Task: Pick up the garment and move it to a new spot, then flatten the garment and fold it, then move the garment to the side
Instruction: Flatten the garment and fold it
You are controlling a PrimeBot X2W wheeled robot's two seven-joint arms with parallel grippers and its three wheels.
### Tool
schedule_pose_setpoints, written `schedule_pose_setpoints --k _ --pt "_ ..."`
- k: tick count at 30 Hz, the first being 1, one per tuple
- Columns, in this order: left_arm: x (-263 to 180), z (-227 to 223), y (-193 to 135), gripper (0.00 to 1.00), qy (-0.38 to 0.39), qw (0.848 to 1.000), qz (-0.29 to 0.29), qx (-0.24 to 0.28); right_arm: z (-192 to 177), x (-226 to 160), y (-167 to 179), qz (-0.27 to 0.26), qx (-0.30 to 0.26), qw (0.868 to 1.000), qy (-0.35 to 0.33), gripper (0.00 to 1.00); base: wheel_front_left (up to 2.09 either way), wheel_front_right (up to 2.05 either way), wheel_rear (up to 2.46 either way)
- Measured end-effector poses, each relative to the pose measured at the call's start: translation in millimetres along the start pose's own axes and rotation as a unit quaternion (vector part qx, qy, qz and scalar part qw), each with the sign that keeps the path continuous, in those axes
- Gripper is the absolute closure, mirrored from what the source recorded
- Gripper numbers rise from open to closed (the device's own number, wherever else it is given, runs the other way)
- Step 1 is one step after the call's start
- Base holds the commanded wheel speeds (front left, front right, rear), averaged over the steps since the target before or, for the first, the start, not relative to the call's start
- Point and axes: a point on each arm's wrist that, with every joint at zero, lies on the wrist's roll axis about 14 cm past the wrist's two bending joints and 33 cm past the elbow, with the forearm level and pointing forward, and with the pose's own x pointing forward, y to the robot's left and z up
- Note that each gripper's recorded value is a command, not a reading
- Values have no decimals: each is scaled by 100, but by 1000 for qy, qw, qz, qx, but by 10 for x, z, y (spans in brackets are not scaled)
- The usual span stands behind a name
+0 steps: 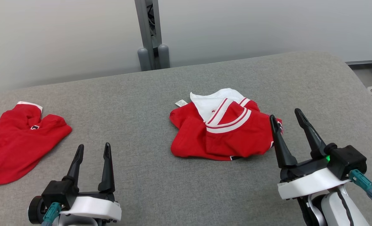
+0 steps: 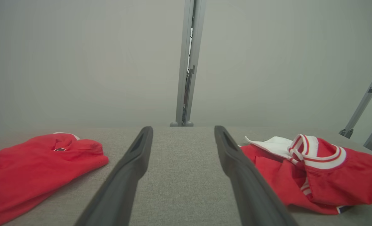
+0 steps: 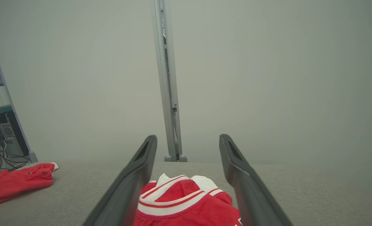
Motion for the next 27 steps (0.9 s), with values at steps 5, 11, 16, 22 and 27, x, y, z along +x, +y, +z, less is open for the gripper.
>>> schedule_pose_setpoints --k 5,11,16,22,27 --pt "2 54 62 0 -9 1000 9 0 -170 56 175 36 -1 999 25 0 0 0 0" --pt "-36 -58 147 0 9 1000 18 -1 -634 180 385 109 -35 988 99 0 0 0 0" --pt "-52 -118 240 0 18 999 34 -12 -1037 294 463 146 -56 973 169 0 0 0 0" --pt "-76 -190 328 0 30 998 52 -21 -1413 407 540 190 -91 950 229 0 0 0 0" --pt "-84 -213 391 0 34 997 64 -23 -1625 423 608 213 -103 936 261 0 0 0 0"
